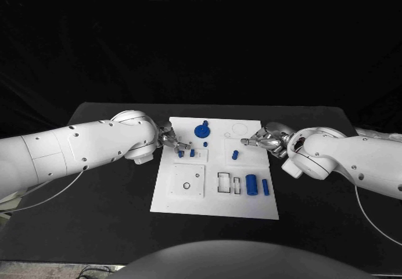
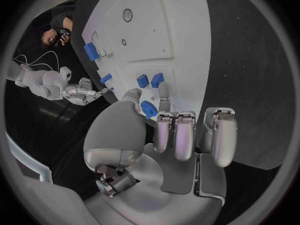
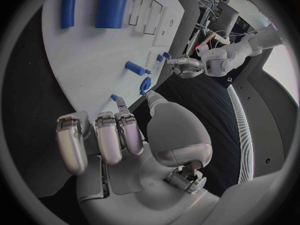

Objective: Assemble the parts on the task board

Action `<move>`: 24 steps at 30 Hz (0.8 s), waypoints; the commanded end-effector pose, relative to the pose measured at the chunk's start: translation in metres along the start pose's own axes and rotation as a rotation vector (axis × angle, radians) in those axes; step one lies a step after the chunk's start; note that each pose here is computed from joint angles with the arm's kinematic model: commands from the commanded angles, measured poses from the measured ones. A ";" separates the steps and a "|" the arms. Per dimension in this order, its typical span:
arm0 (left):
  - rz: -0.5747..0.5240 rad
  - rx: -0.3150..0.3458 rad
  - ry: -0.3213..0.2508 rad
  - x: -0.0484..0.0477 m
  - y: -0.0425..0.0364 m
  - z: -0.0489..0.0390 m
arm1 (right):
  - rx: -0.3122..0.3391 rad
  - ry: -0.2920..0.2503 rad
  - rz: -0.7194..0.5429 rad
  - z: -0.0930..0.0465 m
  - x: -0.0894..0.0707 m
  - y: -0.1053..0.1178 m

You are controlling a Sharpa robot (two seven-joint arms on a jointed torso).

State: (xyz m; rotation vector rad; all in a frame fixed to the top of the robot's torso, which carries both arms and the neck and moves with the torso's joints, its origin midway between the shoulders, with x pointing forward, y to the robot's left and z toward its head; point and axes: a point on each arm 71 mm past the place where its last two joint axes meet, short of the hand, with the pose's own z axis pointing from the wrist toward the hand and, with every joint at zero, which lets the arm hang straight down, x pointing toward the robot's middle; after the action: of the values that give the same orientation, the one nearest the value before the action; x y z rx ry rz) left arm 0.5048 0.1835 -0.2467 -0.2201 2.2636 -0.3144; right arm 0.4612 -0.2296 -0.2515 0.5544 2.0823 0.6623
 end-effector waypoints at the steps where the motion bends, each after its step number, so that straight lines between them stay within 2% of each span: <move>1: 0.012 -0.017 -0.011 -0.0014 0.0002 -0.0002 | -0.009 0.012 -0.012 0.000 0.002 0.001; 13: 0.072 -0.064 0.047 0.0005 0.0018 0.0004 | -0.009 0.013 -0.013 0.001 0.002 0.002; 24: 0.074 -0.058 0.047 -0.0007 0.0024 0.0015 | -0.009 0.014 -0.013 0.001 0.002 0.002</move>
State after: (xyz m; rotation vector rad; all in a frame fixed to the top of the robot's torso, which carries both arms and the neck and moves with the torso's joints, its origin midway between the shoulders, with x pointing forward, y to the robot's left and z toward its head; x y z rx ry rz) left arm 0.5065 0.1876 -0.2483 -0.1849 2.3099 -0.2207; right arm 0.4617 -0.2281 -0.2518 0.5526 2.0831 0.6634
